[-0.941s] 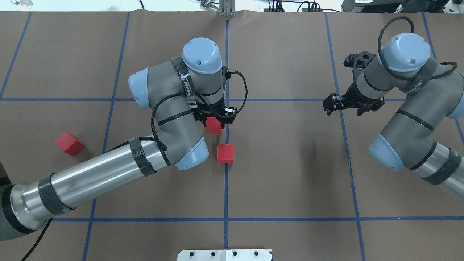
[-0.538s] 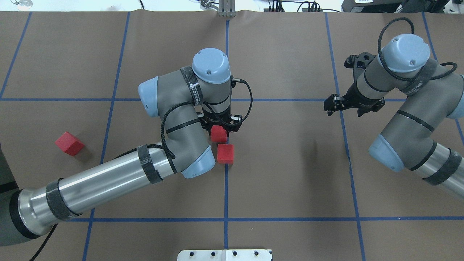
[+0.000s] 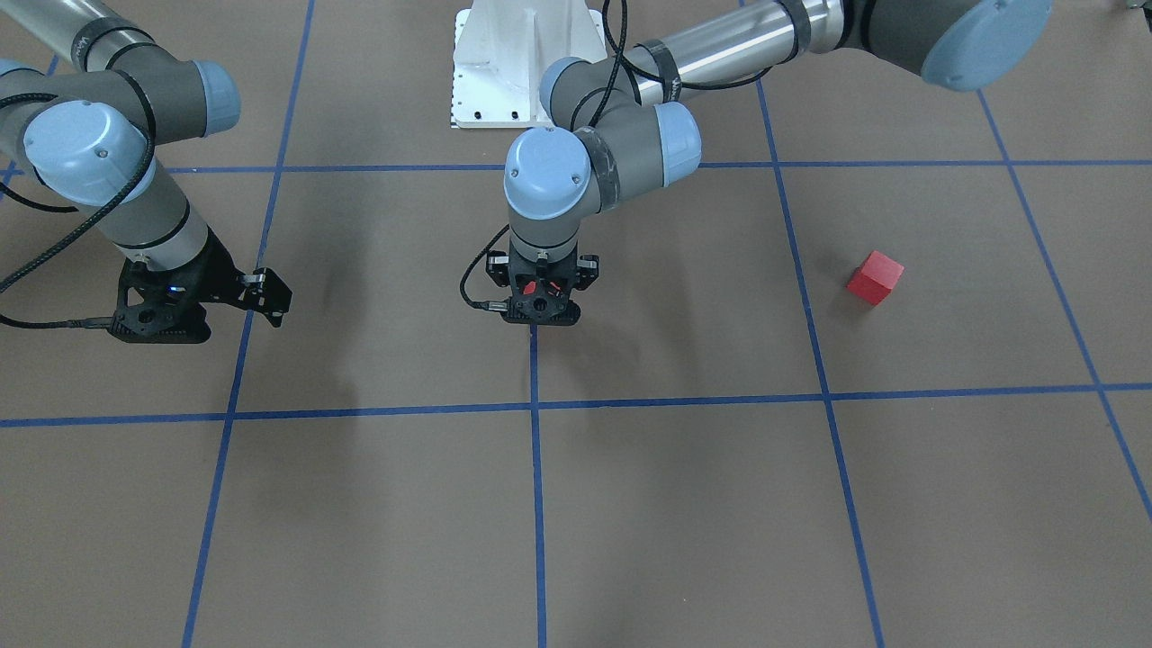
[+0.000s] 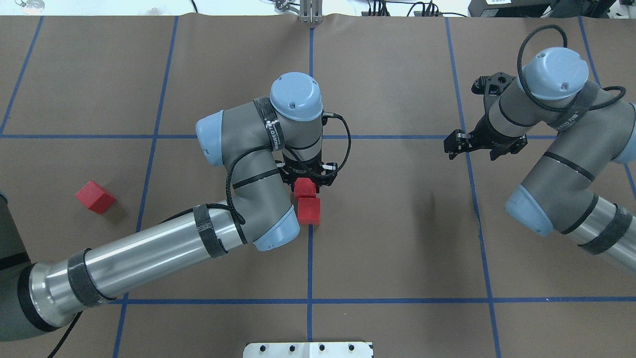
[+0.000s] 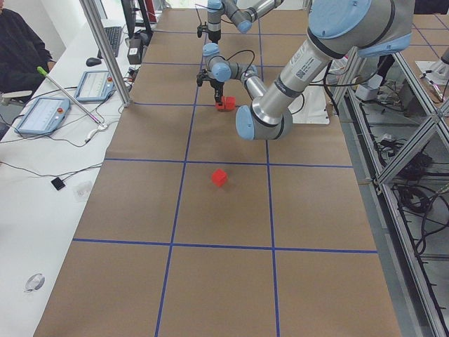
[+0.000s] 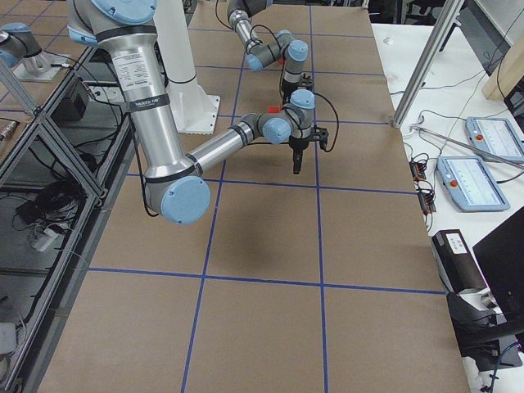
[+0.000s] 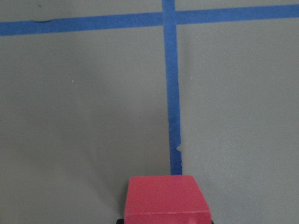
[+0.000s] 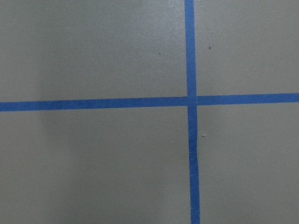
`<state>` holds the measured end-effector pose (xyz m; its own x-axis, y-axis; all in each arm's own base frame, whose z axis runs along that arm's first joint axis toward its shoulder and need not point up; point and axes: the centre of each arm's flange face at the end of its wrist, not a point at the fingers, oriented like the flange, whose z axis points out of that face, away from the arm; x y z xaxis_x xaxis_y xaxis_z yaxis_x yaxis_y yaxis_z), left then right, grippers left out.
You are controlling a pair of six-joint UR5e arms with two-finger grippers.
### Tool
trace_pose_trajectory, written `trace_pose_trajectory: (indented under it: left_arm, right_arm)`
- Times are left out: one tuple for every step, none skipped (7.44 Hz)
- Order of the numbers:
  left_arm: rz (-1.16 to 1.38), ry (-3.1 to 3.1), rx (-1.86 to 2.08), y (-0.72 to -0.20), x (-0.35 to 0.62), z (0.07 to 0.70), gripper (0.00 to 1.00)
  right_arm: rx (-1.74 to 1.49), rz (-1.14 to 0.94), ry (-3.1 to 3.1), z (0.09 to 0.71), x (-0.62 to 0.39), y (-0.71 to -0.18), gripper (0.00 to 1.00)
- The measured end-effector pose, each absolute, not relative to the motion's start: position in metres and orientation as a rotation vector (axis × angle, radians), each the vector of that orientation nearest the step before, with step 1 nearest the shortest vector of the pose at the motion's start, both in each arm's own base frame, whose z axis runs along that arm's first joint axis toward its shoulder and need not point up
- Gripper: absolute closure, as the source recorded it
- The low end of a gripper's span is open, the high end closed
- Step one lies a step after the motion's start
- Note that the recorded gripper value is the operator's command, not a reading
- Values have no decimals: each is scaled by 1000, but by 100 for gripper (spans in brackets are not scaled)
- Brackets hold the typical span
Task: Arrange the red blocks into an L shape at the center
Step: 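Lower the cube against the center cube's far side with the left gripper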
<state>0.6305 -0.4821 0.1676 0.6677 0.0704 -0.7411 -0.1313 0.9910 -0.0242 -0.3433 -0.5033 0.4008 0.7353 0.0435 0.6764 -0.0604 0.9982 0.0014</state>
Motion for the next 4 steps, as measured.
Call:
trace_pose_trajectory:
  left_arm:
    - [119, 832, -80, -478, 633, 167, 100]
    - [123, 832, -82, -476, 635, 167, 100]
    - [125, 832, -83, -474, 636, 167, 100]
    - [125, 832, -83, -474, 637, 167, 100]
  right_arm:
    - [24, 57, -743, 401, -343, -503, 0]
    - [25, 57, -743, 401, -343, -504, 0]
    - [26, 57, -743, 401, -344, -504, 0]
    - [26, 57, -743, 401, -344, -504, 0]
